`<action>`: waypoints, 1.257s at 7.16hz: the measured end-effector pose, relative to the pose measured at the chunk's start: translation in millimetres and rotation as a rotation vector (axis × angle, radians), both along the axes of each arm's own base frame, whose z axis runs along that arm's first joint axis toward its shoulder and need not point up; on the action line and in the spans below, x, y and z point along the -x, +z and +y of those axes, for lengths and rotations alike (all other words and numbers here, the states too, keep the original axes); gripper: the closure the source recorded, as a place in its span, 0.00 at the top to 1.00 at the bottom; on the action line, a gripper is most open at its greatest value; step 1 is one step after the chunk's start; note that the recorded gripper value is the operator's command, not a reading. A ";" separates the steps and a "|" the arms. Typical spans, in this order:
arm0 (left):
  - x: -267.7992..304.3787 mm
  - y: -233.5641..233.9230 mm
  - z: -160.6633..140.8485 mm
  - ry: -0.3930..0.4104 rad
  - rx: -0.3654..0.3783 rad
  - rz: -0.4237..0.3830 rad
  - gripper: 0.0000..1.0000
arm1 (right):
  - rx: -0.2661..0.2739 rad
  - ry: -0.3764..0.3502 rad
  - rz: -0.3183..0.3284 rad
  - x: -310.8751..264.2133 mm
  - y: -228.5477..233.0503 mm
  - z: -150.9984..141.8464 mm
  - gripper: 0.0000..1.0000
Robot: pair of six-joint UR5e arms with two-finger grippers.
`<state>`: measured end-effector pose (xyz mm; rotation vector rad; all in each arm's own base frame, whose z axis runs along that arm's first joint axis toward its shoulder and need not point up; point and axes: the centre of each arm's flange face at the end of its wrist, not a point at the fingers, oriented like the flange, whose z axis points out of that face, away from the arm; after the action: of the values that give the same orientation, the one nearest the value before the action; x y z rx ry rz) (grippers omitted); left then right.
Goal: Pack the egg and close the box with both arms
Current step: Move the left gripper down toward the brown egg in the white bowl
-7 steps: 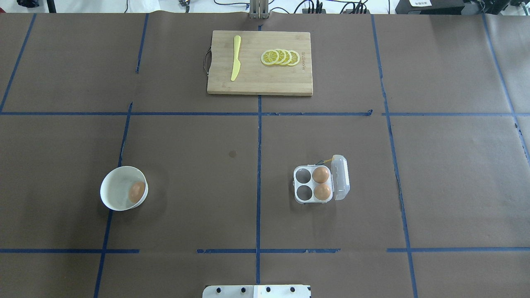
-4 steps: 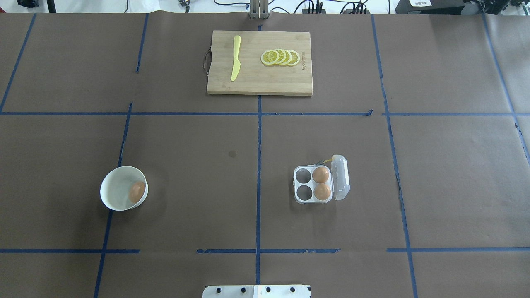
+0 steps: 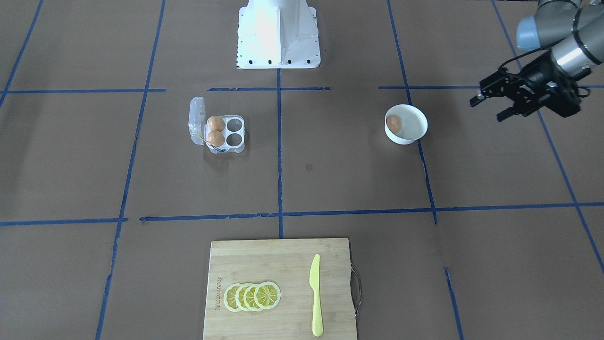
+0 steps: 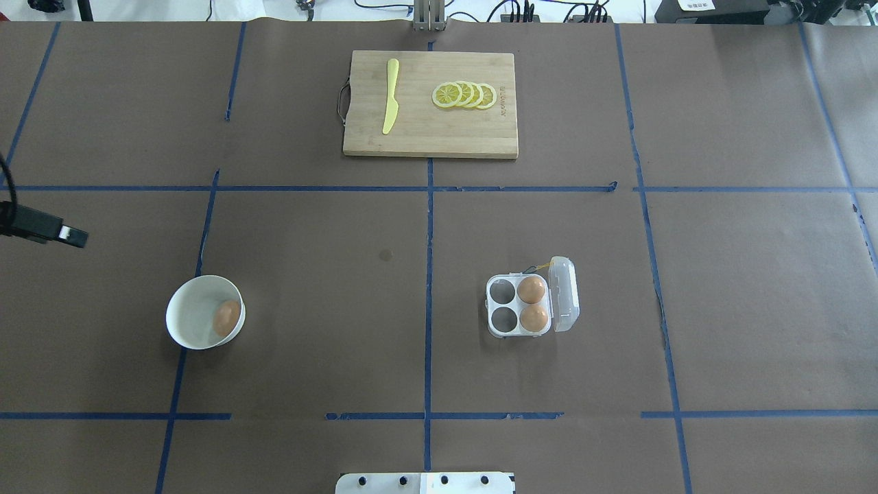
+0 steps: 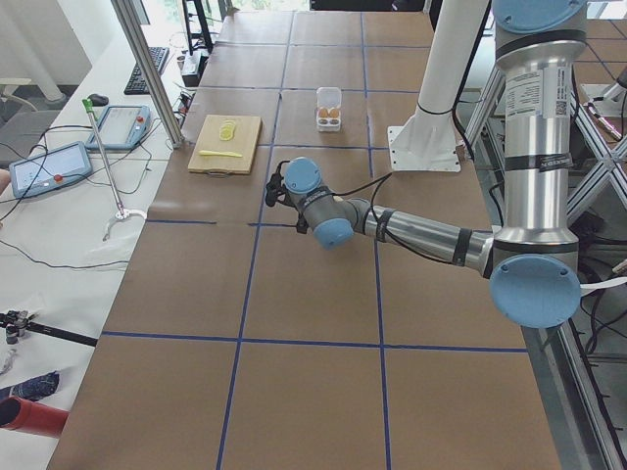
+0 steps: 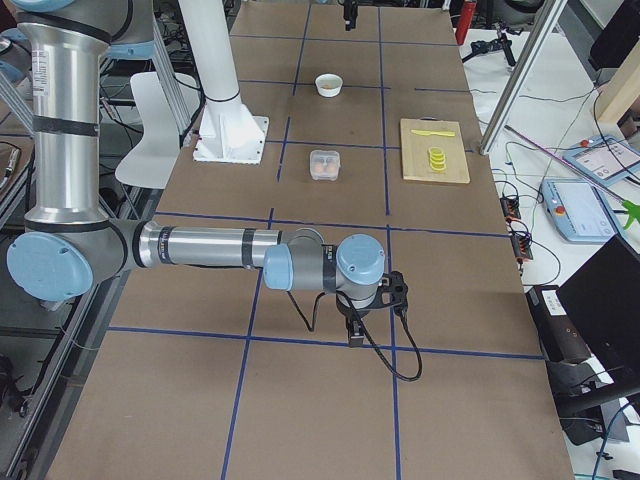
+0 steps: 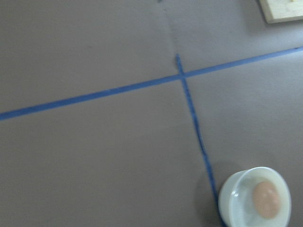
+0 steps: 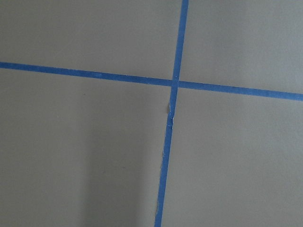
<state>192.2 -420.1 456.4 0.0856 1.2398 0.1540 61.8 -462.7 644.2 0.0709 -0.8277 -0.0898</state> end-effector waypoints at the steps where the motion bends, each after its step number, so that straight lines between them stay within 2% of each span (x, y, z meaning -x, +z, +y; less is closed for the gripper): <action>1: -18.8 -5.9 6.5 0.018 0.050 0.007 0.81 | 0.000 0.000 0.000 0.0 0.2 0.3 1.00; 2: -34.8 -7.2 4.9 0.024 0.093 0.004 0.75 | 0.001 0.000 0.000 0.0 0.4 0.6 1.00; 5: -79.1 -19.6 2.5 0.043 0.198 0.002 0.74 | 0.002 0.000 -0.001 0.1 0.7 1.2 1.00; 9: -130.8 -17.9 6.5 0.047 0.215 -0.034 0.71 | 0.004 0.000 -0.001 0.1 1.6 2.5 1.00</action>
<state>323.0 -413.7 438.5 -0.1316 1.2174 0.0619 61.6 -460.2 645.8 0.0674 -0.8293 -0.0882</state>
